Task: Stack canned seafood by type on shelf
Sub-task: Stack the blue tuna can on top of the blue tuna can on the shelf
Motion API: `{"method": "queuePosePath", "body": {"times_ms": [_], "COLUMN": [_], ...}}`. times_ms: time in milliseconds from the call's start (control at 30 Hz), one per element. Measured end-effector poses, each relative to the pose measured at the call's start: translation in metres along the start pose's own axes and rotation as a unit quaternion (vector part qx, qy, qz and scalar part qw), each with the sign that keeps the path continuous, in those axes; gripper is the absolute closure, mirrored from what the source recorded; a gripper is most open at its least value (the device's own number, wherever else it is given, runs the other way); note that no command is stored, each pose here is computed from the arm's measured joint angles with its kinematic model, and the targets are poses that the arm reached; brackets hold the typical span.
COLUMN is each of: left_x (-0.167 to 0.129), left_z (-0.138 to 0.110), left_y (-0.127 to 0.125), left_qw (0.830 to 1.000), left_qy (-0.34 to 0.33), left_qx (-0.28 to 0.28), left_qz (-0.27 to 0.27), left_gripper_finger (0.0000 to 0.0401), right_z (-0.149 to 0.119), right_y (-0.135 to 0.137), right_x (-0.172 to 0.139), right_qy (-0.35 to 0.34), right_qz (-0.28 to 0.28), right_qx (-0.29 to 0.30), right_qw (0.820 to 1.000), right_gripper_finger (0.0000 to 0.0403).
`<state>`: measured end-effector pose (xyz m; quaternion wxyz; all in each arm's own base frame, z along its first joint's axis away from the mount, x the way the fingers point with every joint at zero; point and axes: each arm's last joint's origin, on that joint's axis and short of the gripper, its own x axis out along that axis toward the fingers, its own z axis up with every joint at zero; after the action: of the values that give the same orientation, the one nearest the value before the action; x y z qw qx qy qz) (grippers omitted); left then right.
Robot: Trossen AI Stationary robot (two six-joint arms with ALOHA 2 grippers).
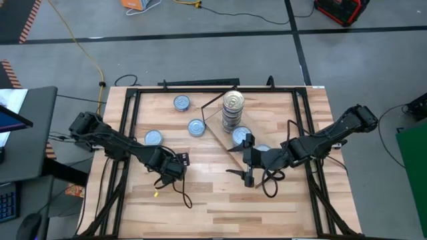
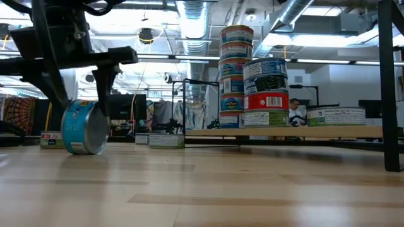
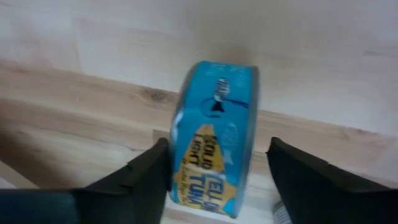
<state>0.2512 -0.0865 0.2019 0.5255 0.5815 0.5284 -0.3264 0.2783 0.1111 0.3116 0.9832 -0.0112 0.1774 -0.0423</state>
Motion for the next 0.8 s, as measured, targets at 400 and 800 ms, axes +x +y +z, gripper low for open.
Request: {"method": "queuePosePath", "body": {"times_ms": [400, 800], "left_x": [-0.003, -0.036], "left_z": [0.008, 0.021], "left_y": [-0.005, 0.021], "left_qw": [0.992, 0.847], "left_qy": [0.000, -0.155], "left_qx": [-0.125, -0.508], "left_qz": [0.004, 0.038], "left_gripper_finger": [0.0270, 0.0265], "right_z": [-0.002, -0.007], "right_y": [0.000, -0.005], "right_x": [0.000, -0.004], "right_qy": [0.009, 0.032], "right_qz": [-0.002, -0.027], "right_qx": [-0.007, -0.037], "right_qw": [1.000, 0.998], "right_gripper_finger": [0.0038, 0.0038]}}
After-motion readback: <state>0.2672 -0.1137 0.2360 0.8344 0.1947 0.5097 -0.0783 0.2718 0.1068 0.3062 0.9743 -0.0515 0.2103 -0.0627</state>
